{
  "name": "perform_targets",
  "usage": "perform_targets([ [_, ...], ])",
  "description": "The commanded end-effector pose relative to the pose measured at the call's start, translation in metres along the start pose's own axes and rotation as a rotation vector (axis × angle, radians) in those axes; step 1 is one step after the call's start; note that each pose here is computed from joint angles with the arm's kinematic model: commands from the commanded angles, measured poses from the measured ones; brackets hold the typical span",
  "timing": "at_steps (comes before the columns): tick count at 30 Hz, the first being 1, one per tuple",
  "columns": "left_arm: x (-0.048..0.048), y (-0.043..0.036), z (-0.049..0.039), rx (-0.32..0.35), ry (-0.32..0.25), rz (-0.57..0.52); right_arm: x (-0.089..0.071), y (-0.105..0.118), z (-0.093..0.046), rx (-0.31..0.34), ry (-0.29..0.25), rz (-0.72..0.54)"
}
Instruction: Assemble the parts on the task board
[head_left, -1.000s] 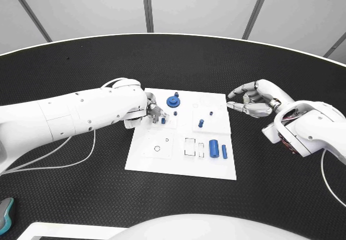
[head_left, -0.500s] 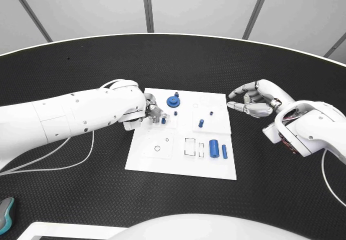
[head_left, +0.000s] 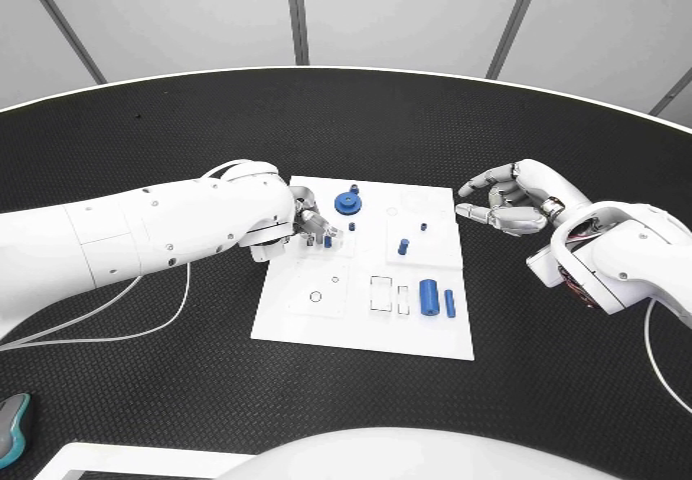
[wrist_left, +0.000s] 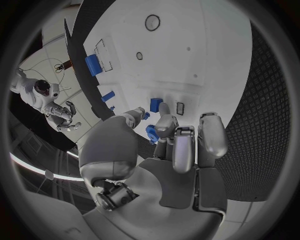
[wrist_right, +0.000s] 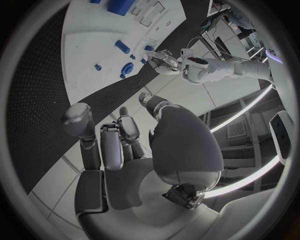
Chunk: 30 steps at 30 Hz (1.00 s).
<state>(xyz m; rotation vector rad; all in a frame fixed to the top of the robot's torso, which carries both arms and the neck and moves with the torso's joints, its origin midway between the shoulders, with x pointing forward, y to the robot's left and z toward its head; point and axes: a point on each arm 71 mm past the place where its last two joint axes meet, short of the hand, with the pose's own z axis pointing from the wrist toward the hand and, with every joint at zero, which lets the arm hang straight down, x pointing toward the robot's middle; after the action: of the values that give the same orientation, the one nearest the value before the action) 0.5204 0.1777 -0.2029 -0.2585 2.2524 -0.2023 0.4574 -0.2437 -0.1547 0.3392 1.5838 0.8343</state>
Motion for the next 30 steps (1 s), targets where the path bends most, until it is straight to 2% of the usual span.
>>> perform_targets([
  [1,-0.0002,-0.0007,0.0004,0.0,-0.001,0.002,0.0,-0.0001,0.0,0.0,0.0,0.0],
  [15,0.0027,-0.0063,0.0015,0.0,0.025,0.03,0.0006,0.0001,0.0001,0.001,0.007,0.0],
  [30,0.002,-0.0052,0.0026,-0.013,0.026,0.039,0.0008,0.0001,0.0003,0.001,0.007,0.0],
])
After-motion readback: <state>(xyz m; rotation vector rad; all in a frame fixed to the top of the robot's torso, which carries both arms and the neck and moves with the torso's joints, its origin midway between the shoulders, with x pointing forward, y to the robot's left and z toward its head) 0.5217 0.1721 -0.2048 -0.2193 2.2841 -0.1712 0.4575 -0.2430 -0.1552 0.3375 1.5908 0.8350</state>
